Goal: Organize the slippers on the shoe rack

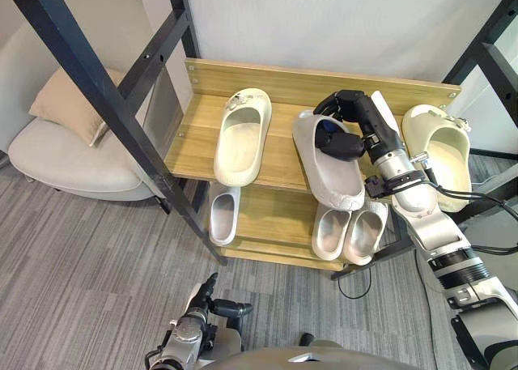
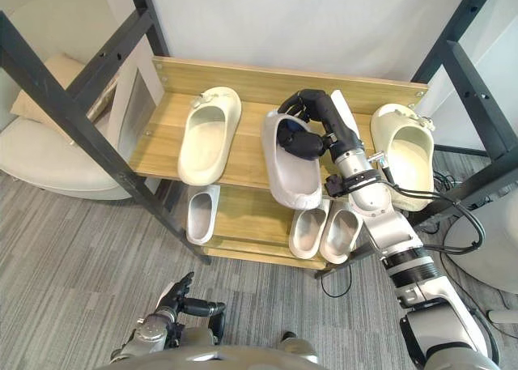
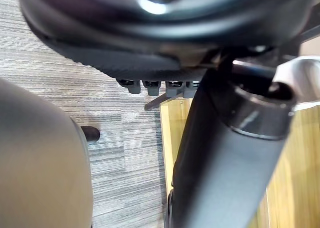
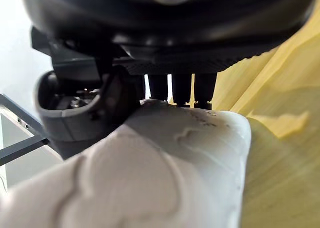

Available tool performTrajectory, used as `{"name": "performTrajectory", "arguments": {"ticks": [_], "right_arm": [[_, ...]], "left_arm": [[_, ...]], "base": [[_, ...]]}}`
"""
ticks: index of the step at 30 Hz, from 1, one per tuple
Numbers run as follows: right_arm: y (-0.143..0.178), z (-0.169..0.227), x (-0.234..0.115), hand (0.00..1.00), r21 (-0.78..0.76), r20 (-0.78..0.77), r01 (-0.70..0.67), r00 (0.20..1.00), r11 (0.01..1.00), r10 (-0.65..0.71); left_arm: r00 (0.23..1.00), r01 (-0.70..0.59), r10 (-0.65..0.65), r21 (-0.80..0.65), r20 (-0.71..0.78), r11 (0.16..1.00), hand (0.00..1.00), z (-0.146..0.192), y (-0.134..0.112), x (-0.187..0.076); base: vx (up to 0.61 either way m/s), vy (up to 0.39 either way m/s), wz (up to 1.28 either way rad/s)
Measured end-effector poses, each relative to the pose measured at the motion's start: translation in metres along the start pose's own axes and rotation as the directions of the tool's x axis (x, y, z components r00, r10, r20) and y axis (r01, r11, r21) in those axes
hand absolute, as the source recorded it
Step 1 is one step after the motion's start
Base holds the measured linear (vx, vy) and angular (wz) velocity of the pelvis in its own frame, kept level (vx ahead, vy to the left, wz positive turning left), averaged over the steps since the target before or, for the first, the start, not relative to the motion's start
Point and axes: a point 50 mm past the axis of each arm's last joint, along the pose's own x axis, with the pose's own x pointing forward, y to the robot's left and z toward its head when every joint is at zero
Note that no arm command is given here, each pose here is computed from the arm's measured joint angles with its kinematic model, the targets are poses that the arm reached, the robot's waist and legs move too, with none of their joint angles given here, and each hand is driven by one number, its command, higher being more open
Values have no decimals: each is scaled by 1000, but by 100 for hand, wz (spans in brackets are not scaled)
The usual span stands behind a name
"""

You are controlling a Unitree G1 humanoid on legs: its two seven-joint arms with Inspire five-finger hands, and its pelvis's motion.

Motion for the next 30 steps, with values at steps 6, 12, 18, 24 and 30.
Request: {"name": "performTrajectory", "arguments": {"ticks": [6, 12, 18, 24, 30], "right_arm": [[2, 19, -3, 0, 12, 73, -6, 997, 1000, 5], [-15, 63, -20, 0, 76, 260, 112, 957, 991, -128], [-27, 97, -43, 0, 199, 410, 247, 858, 948, -310], [-26, 109, -69, 0, 380, 444, 233, 803, 895, -397], [-15, 96, -87, 0, 555, 369, 145, 840, 819, -399]], "left_arm": [[1000, -2, 2, -3, -8, 1000, 100, -1, 0, 0], [1000, -9, 9, -21, -13, 1000, 100, -1, 0, 0], [999, -19, 18, -41, -32, 999, 100, -5, -1, -1], [999, -18, 15, -46, -49, 999, 100, -12, -3, -4], [998, -12, 9, -53, -55, 999, 100, -14, -5, -5]], "base": [[0, 0, 0], [-3, 1, -1], [-40, 4, -16], [-52, 0, -13], [-14, -6, -10]]}}
